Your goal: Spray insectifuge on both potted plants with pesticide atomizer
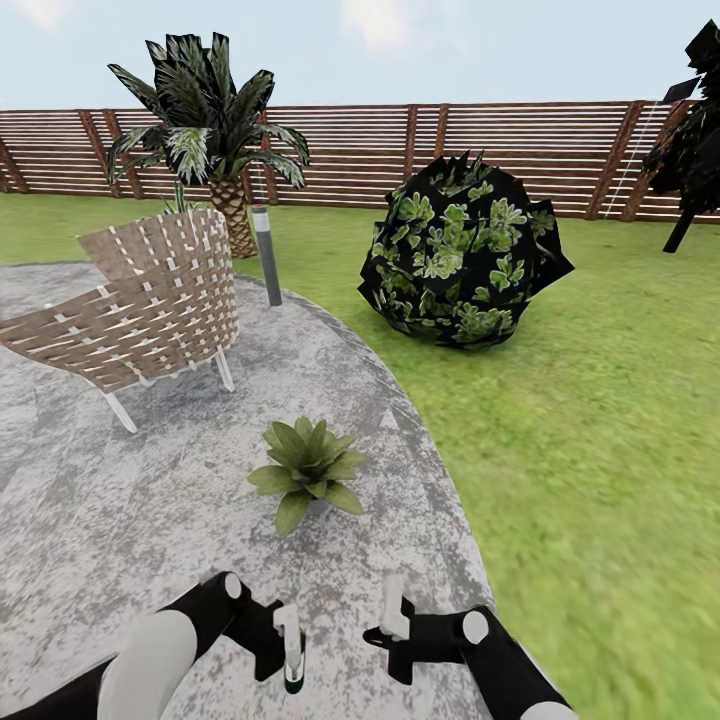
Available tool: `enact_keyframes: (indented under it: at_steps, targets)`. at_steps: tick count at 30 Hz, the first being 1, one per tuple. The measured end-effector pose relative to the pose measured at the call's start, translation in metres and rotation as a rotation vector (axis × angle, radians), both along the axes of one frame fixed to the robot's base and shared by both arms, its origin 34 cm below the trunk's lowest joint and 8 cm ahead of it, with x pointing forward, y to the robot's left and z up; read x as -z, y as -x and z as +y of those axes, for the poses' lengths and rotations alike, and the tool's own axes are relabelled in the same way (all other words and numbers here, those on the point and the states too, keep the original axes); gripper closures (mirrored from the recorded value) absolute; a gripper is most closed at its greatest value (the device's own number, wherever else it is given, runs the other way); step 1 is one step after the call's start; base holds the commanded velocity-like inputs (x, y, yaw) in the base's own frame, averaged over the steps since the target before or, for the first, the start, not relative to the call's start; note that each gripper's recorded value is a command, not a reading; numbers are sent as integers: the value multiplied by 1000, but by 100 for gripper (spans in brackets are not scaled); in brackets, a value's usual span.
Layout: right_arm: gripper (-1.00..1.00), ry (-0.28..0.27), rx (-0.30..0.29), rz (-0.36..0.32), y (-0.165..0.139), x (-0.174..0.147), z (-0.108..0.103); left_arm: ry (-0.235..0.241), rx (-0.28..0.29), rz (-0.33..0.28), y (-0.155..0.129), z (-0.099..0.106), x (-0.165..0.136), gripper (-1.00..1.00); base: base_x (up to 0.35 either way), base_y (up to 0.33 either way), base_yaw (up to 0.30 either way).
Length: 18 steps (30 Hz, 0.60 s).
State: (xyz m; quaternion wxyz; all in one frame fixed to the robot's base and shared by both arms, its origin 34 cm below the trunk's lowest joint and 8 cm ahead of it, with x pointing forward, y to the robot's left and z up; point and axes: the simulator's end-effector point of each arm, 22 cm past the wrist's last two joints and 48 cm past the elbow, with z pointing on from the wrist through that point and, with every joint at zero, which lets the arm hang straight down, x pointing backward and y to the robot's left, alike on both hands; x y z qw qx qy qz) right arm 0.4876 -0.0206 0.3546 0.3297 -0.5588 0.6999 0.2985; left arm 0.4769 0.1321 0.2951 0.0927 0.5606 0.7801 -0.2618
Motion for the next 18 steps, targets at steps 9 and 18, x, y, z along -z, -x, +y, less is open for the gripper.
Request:
enact_keyframes:
  at_steps: [9, 18]
  targets:
    - [100, -3, 1, -8, -5, -3, 3, 91, 61, -20, 8, -41, -9, 100, 0, 0, 0]
    - [100, -3, 2, -8, -5, -3, 2, 129, 79, -13, 16, -69, -13, 100, 0, 0, 0]
